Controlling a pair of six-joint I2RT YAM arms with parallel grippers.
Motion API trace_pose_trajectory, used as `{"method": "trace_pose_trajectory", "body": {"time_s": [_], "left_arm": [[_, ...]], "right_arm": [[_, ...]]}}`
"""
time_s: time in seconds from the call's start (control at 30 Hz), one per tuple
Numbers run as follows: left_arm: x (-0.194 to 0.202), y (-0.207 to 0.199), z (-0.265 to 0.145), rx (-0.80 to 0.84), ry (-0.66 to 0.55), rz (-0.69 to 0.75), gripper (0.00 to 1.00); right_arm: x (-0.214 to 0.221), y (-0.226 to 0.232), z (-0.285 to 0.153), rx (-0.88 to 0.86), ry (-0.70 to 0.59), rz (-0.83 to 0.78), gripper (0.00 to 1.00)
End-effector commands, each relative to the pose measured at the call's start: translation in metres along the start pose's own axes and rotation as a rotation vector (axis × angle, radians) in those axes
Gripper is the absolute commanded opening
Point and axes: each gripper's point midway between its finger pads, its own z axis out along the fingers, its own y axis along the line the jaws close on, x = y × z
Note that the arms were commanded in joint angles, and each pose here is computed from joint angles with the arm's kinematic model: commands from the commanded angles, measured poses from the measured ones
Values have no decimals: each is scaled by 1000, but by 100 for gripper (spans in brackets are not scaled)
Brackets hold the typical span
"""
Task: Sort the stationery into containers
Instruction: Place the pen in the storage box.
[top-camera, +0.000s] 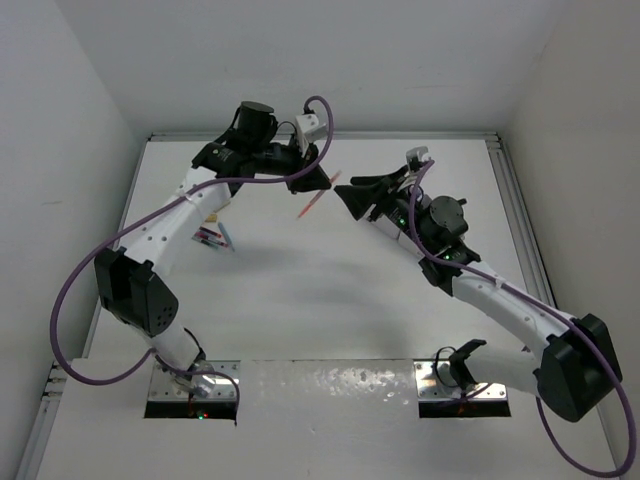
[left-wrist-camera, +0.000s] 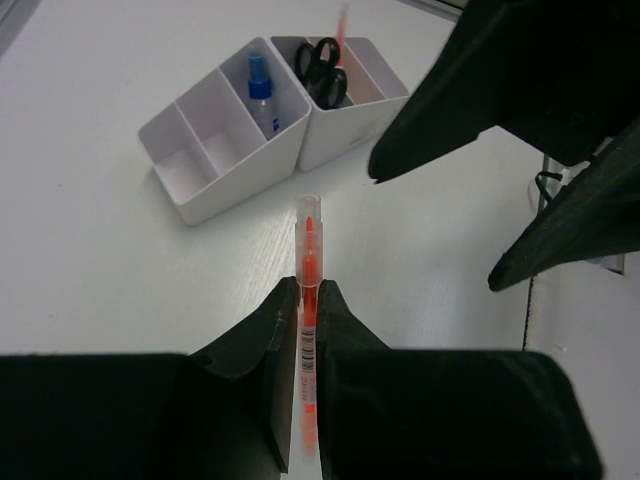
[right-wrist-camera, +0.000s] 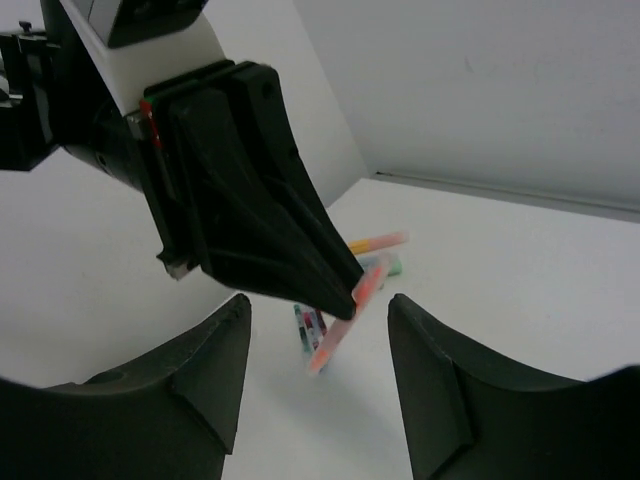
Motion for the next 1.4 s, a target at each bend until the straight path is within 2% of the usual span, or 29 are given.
{"method": "trace_pose_trajectory", "body": {"time_s": [0.0, 0.1, 0.23, 0.4, 0.5, 0.73, 0.83, 0.93, 0.97, 1.03, 1.2, 1.3, 1.37], "left_arm": [[-23, -18, -10, 26, -66, 50, 0], [-27, -25, -7, 48, -75, 44, 0], [-28, -30, -5, 62, -76, 42, 0], [-29, -32, -4, 69, -81, 36, 0], [-31, -34, -3, 77, -86, 26, 0], [-37, -35, 0, 80, -103, 21, 0], [-37, -36, 0, 83, -103, 20, 0], [-37, -37, 1, 86, -104, 21, 0], [-37, -37, 1, 86, -104, 20, 0], [-37, -39, 2, 90, -103, 22, 0], [-37, -41, 3, 96, -103, 25, 0], [-35, -42, 4, 98, -99, 23, 0], [-33, -42, 4, 99, -95, 24, 0]], "right_arm": [[-30, 18, 9, -59, -142, 46, 57], [-26, 13, 15, -32, -157, 77, 57], [-29, 9, 16, -18, -205, 107, 51], [-26, 5, 21, -1, -205, 118, 47], [-23, 3, 23, 3, -197, 120, 41], [-13, -2, 27, 16, -170, 134, 43], [-11, -3, 28, 22, -166, 138, 34], [-10, -4, 29, 24, -162, 144, 18], [-9, -4, 30, 23, -160, 146, 9], [-8, -3, 29, 21, -159, 145, 1], [-10, -4, 27, 23, -165, 138, 0], [-10, -2, 26, 16, -165, 131, 16], [-11, -1, 26, 11, -166, 126, 19]]}}
